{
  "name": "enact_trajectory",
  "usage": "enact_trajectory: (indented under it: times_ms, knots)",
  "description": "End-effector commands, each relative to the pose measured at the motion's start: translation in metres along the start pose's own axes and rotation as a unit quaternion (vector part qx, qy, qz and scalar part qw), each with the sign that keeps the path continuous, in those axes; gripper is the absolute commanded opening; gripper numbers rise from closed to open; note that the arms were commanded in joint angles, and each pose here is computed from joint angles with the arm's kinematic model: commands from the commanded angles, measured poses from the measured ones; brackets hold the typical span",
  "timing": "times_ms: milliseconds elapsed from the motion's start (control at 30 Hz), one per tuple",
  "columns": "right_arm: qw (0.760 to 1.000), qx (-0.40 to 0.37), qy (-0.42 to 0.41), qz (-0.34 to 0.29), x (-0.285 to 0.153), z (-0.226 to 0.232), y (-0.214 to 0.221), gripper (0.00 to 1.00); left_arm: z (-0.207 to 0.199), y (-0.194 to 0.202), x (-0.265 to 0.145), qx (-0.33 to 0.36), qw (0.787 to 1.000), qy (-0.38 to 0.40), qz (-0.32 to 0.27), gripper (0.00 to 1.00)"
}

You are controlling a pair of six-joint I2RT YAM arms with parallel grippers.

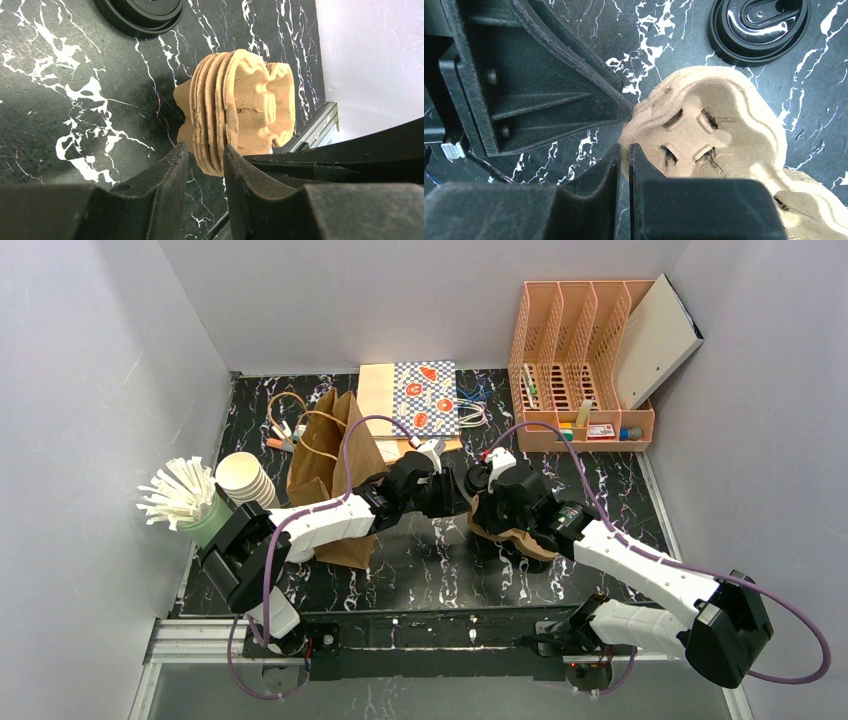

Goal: Pack the takeout coffee

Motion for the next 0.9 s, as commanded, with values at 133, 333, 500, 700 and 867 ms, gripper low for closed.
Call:
enact_trajectory:
  times_ms: [133,333,500,700,867]
  knots:
    - [0.999,-0.001,-0.013,-0.036,-0.003,0.004,-0.013,0.06,-0.003,-0.001,0.005,0.003,1.000,0.010,0.009,0.34]
    - [0.999,0.000,-0.012,-0.044,-0.006,0.004,-0.016,0.06,0.003,0.003,0.011,0.000,1.000,-0.004,0.020,0.33]
    - [0.999,-0.001,-0.012,-0.050,-0.008,0.004,-0.018,0.06,0.008,0.005,0.015,-0.001,1.000,-0.010,0.021,0.30]
    - [0.998,0.001,-0.005,-0.057,-0.012,0.003,-0.020,0.06,0.020,0.009,0.020,0.006,0.999,-0.040,0.019,0.29]
    - [0.997,0.006,0.013,-0.070,-0.023,0.002,-0.029,0.10,0.031,0.011,0.020,0.013,0.998,-0.066,0.014,0.29]
Point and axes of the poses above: each gripper's point midway between its finger pads, its own x axis out along the fingers, its own z axis along the line the jaws close on, y = z × x, the point moved 10 cm from there along -x, back along the fingers, and after that the axes turned 10 degrees about -x, right-handed, at the moved point
